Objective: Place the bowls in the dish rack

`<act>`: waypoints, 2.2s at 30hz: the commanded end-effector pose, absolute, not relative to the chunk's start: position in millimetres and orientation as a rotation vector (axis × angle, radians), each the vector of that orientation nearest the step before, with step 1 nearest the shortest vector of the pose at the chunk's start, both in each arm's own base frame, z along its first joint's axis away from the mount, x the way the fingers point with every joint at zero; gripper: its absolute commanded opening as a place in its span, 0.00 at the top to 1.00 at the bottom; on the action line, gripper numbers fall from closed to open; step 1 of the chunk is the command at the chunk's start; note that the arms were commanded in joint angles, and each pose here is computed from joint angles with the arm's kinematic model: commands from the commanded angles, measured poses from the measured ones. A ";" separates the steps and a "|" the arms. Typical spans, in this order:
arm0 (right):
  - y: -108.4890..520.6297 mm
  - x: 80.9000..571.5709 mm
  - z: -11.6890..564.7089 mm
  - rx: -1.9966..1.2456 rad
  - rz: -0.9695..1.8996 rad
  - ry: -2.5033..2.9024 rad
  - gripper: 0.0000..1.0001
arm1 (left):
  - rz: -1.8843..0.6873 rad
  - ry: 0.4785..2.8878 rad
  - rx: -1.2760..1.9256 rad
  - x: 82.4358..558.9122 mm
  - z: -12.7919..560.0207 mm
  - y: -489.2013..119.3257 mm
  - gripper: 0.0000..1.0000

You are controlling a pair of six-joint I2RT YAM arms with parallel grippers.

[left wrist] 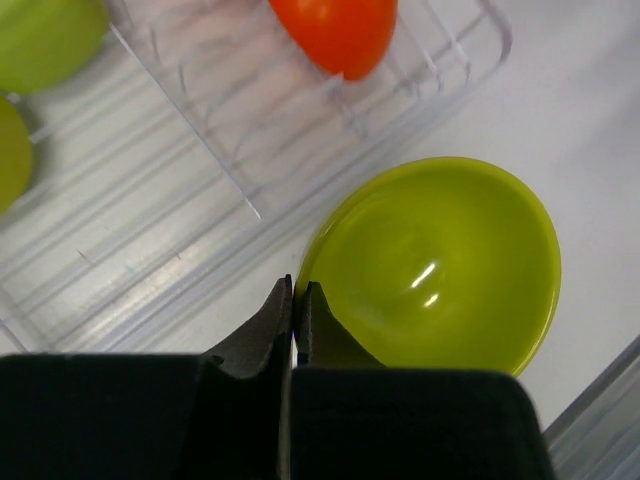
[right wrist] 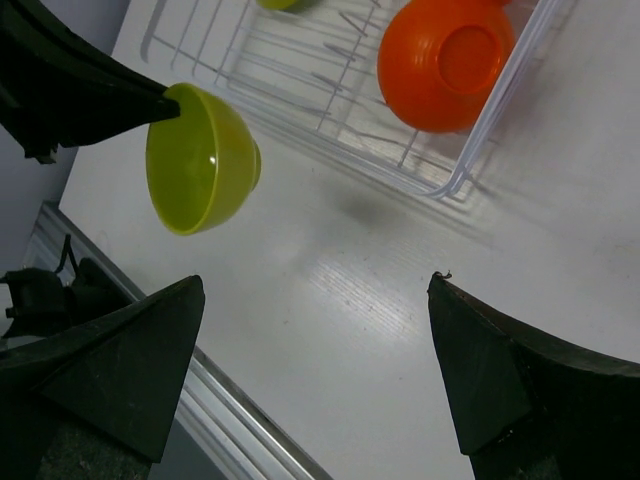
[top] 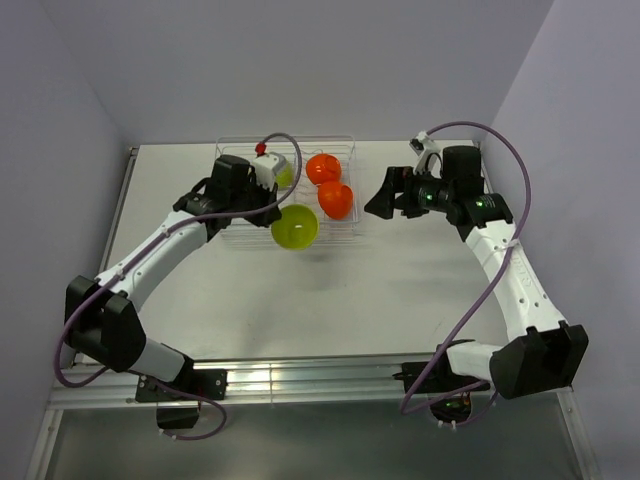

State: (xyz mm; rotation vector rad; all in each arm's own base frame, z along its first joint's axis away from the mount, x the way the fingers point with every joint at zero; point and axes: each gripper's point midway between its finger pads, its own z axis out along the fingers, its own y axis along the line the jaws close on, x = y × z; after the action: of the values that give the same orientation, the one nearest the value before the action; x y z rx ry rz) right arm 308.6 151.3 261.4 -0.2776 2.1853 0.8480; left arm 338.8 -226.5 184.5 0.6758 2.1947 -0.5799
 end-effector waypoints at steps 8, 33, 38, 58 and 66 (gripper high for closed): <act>170.5 331.1 304.1 -0.251 0.824 2.019 0.04 | -0.462 2.023 0.478 363.7 279.4 -256.6 1.00; 227.2 354.8 265.2 -0.381 0.650 2.149 0.32 | -0.337 1.998 0.545 358.1 271.8 -277.6 1.00; 237.3 353.8 255.0 -0.419 0.623 2.171 0.35 | -0.352 1.990 0.543 358.2 277.0 -281.9 1.00; 249.4 358.2 237.7 -0.470 0.546 2.214 0.96 | -0.394 1.990 0.579 351.3 278.0 -289.6 1.00; 249.9 349.5 244.3 -0.494 0.583 2.189 1.00 | -0.440 1.980 0.592 343.0 285.4 -290.7 0.45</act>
State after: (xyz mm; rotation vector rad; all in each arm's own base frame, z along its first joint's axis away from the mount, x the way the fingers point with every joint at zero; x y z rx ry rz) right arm 347.8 243.2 206.9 -0.4756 2.3017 0.5302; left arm 346.3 -285.3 250.3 0.6061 2.0601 -0.3686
